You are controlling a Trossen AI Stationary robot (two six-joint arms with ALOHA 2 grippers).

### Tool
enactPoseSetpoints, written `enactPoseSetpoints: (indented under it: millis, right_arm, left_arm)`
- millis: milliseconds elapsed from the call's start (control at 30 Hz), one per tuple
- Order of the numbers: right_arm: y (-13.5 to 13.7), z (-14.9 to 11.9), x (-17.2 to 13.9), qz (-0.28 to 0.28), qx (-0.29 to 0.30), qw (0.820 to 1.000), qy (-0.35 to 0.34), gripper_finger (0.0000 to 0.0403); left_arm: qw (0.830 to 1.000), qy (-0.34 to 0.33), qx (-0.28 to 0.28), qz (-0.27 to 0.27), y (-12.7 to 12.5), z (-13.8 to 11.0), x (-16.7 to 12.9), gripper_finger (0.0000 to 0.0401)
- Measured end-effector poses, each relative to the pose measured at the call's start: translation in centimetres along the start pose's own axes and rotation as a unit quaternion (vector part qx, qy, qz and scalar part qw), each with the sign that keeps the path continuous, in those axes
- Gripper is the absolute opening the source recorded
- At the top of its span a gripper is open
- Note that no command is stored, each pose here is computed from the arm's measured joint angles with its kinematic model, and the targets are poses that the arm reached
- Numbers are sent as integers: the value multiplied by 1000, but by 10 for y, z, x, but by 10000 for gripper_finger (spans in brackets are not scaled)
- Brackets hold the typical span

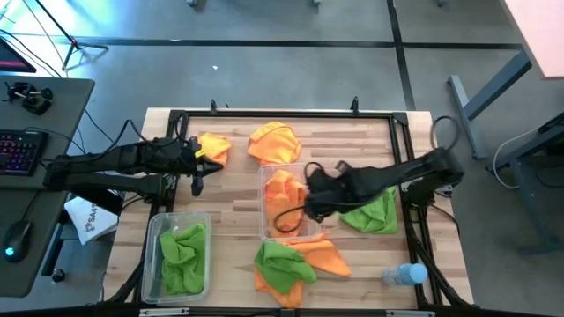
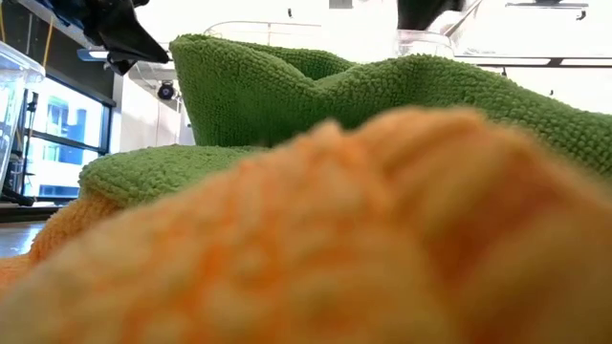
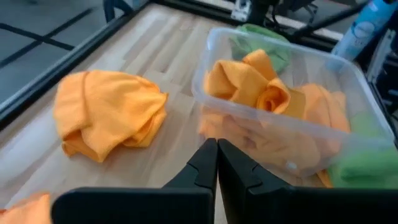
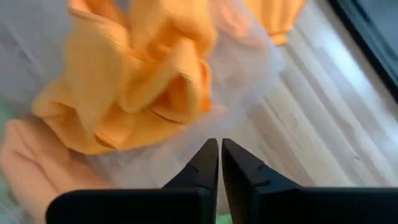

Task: Sort microfiber towel by color & place in baskets
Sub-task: Put the yellow microfiber towel into the right transparent bin

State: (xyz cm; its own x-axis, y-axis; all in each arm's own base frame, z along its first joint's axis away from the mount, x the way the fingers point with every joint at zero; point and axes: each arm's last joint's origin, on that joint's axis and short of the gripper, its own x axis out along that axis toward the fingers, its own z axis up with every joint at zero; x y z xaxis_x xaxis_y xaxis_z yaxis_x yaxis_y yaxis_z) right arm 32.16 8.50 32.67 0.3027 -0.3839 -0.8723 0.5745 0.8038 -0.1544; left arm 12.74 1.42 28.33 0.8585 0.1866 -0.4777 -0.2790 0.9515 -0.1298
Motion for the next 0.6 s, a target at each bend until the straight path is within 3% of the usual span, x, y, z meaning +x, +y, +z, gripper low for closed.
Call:
enactPoseSetpoints:
  millis: [167, 367, 600]
  right_arm:
    - [-33, -38, -13, 13, 47, 997, -52, 5]
    - [-84, -82, -8, 44, 121, 987, -96, 2]
    - [-133, -116, 9, 82, 168, 976, -115, 1]
  left_arm:
    - [997, -31, -24, 61, 2, 6, 5, 41]
    - [977, -85, -107, 165, 6, 13, 12, 81]
    - [944, -15, -178, 276, 25, 17, 32, 83]
